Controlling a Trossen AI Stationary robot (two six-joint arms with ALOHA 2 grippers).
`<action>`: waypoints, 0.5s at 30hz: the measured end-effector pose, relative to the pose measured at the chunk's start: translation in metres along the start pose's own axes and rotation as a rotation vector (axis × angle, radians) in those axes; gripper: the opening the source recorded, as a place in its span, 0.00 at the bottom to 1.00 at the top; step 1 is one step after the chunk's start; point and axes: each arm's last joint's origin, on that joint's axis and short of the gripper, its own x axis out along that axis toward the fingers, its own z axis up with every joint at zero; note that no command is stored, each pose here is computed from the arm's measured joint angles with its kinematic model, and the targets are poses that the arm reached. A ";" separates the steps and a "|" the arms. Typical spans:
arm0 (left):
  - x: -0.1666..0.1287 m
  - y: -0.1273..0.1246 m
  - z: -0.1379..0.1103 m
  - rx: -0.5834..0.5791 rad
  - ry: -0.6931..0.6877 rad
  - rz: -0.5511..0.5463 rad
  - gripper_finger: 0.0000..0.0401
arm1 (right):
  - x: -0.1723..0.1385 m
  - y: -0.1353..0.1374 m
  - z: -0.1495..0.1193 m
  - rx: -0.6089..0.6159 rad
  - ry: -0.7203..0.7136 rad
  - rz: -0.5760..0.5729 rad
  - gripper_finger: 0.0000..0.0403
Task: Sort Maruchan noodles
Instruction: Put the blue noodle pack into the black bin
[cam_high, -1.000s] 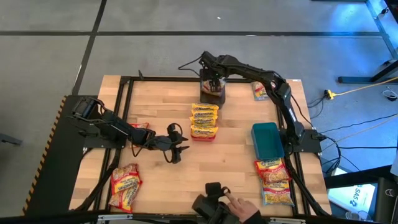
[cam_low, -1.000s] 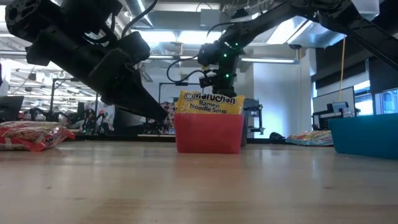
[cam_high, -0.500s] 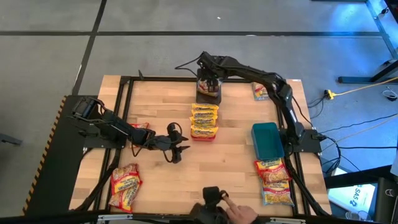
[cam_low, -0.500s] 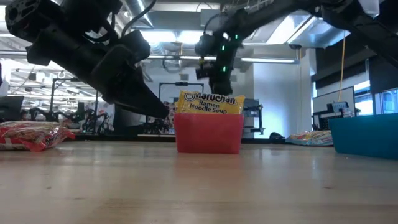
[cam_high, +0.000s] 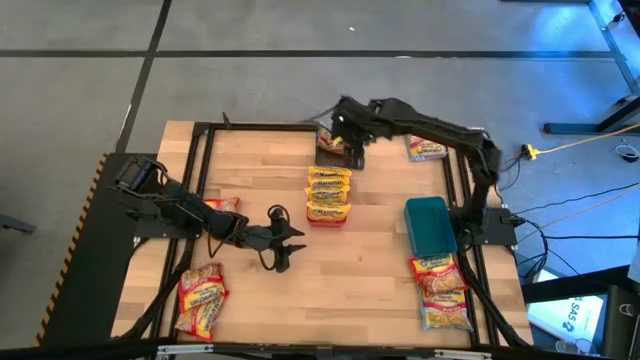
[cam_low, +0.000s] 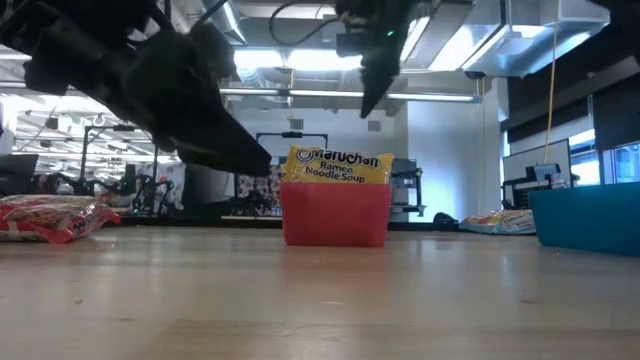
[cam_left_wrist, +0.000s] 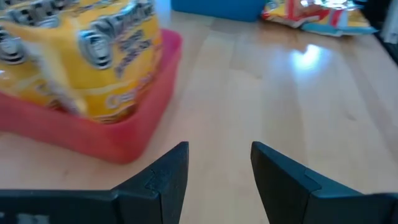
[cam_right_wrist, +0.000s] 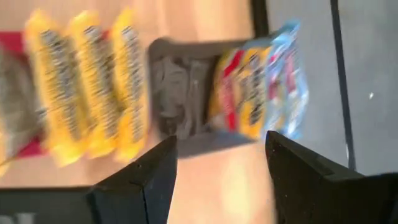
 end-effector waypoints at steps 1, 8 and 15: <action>-0.001 -0.003 0.001 0.003 0.000 -0.010 0.42 | -0.003 0.009 -0.005 0.007 0.005 0.005 0.53; -0.002 -0.018 0.006 0.021 0.005 -0.043 0.42 | -0.019 0.083 -0.056 0.013 0.015 -0.033 0.53; -0.002 -0.034 0.014 0.025 0.102 -0.056 0.42 | -0.053 0.147 -0.111 0.039 -0.011 0.044 0.53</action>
